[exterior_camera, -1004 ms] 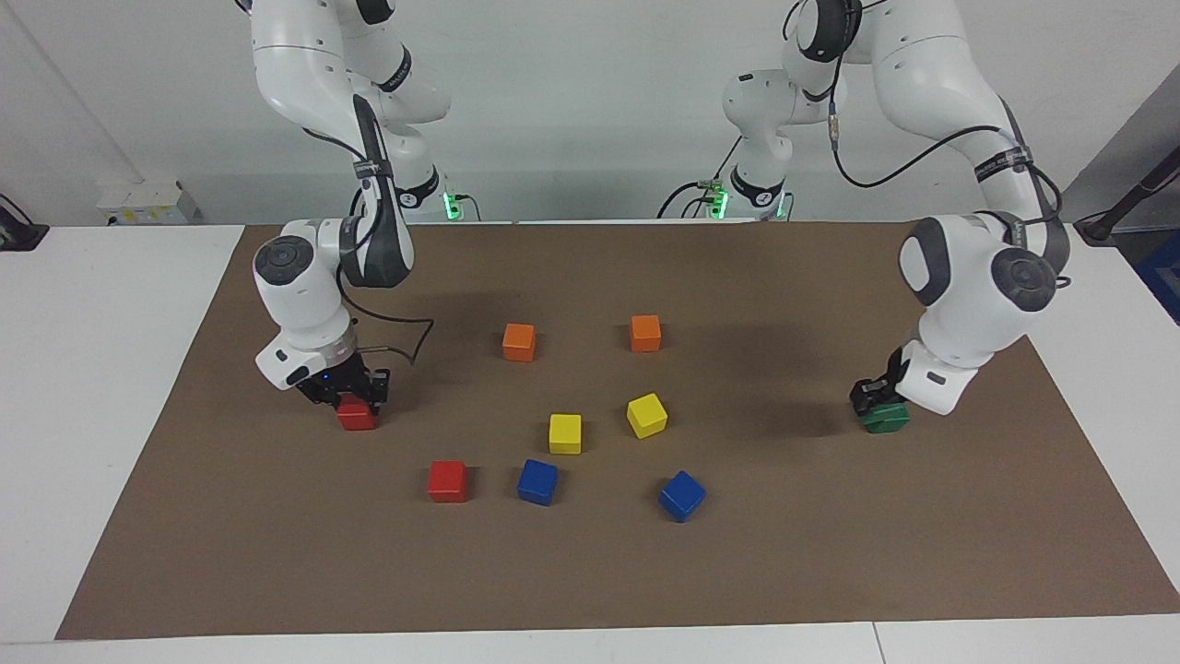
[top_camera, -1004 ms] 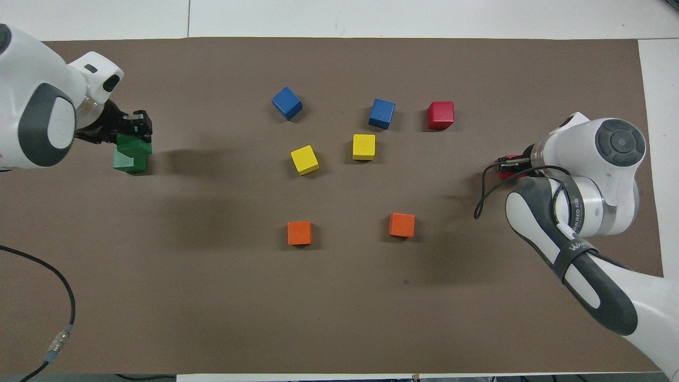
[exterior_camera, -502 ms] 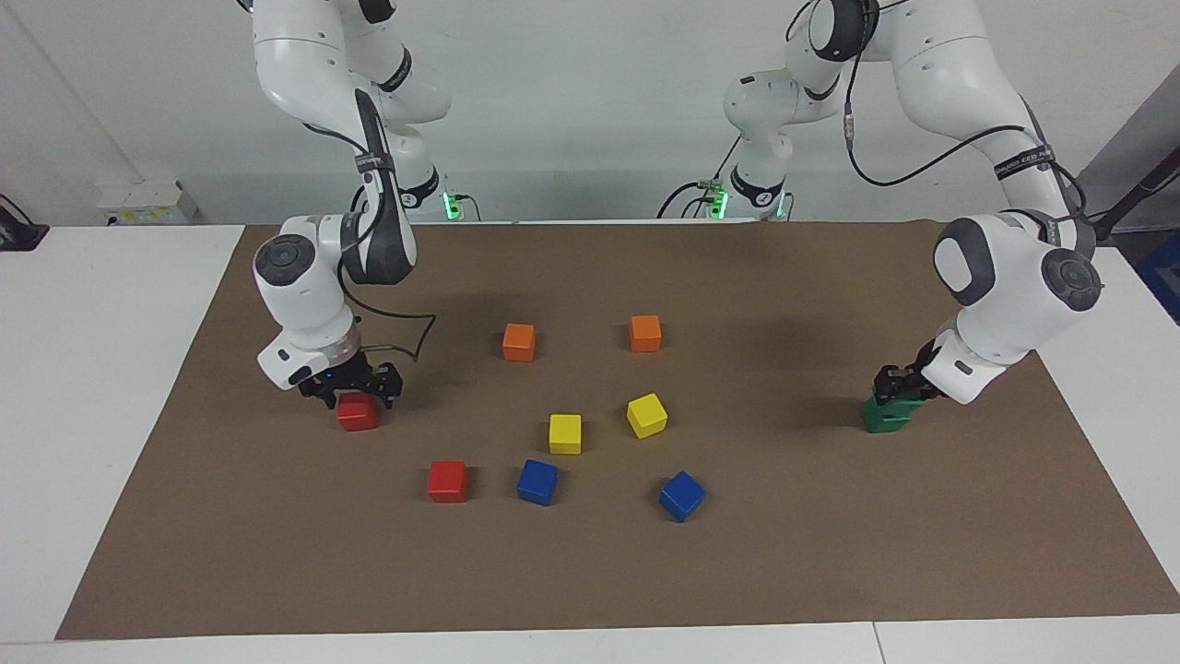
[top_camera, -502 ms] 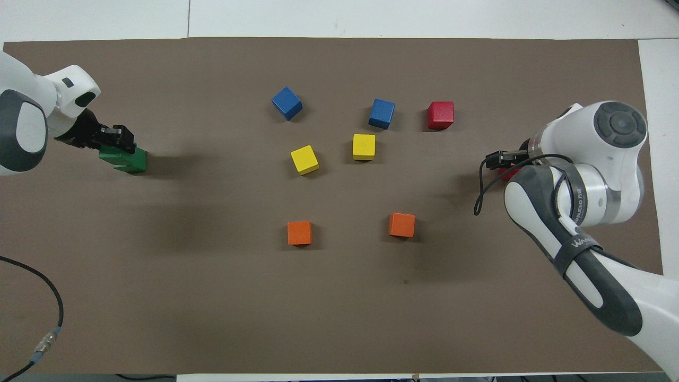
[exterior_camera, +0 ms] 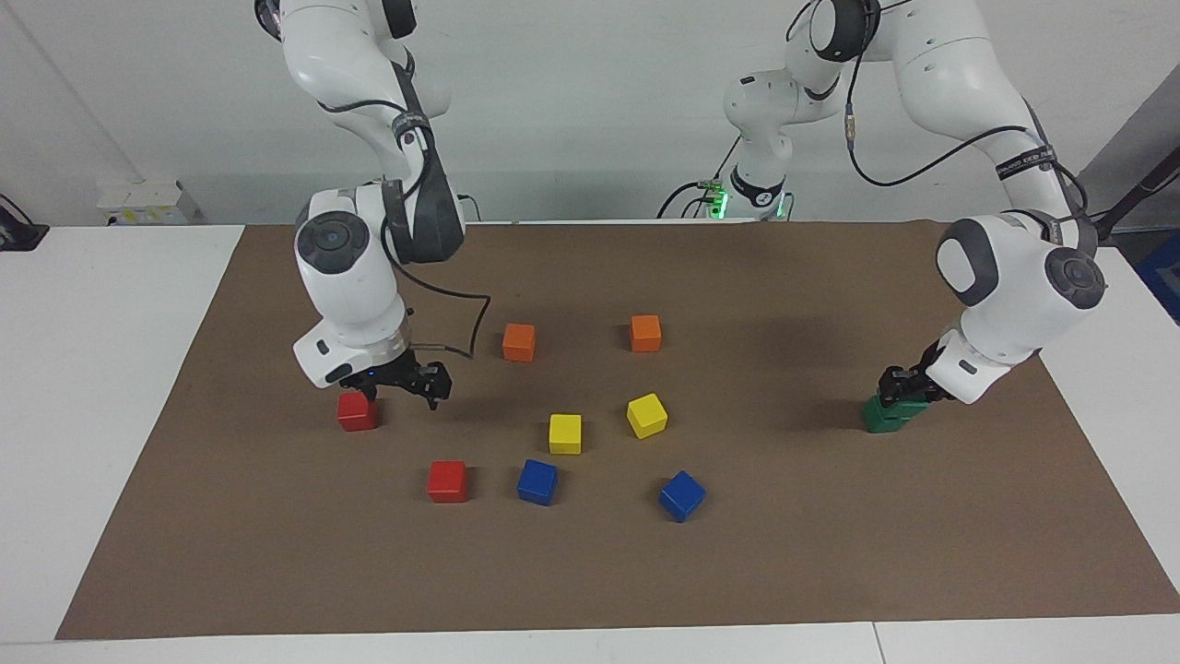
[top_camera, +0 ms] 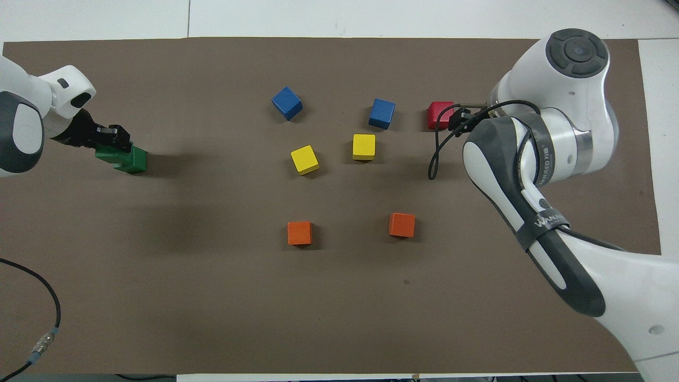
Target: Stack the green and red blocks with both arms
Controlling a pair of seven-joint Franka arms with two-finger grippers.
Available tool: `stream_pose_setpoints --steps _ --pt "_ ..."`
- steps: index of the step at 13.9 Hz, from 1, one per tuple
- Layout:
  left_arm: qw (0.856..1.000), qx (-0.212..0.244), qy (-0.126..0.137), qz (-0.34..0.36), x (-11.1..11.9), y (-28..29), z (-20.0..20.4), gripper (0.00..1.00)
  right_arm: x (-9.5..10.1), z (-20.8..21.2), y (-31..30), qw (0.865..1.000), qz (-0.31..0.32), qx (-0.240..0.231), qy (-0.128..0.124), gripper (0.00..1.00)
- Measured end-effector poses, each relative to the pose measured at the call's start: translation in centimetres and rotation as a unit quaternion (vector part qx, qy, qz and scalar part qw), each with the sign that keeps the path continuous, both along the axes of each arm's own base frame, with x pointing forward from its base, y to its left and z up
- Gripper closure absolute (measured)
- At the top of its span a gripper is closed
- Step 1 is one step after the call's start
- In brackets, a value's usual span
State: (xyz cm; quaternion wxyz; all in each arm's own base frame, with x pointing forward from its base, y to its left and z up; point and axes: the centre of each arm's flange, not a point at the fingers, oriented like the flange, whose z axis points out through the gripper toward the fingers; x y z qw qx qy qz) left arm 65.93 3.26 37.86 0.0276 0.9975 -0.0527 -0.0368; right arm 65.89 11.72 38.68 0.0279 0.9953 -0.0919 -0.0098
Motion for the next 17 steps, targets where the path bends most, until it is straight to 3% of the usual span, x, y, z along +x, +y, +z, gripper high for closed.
stream_pose_setpoints --steps 3,6,9,15,17 --pt "1.0 0.002 0.0 0.004 -0.2 0.4 -0.8 0.45 2.0 -3.9 1.8 1.0 -0.007 -0.004 0.01 0.0" --pt "1.0 0.005 -0.003 0.005 -0.3 0.8 -1.0 0.45 3.8 -3.8 3.7 1.0 0.003 -0.004 -0.001 0.0" --pt "1.0 0.005 -0.006 0.005 -0.3 0.8 -1.3 0.45 4.8 -3.7 4.1 0.999 0.024 0.001 -0.025 0.0" --pt "1.0 0.006 -0.012 0.004 -0.6 0.8 -1.6 0.44 5.7 -7.5 4.7 0.997 0.066 0.004 -0.032 0.0" --pt "1.0 0.006 -0.01 0.004 -0.8 0.8 -1.8 0.32 5.8 -7.5 4.6 0.997 0.071 0.004 -0.036 0.0"
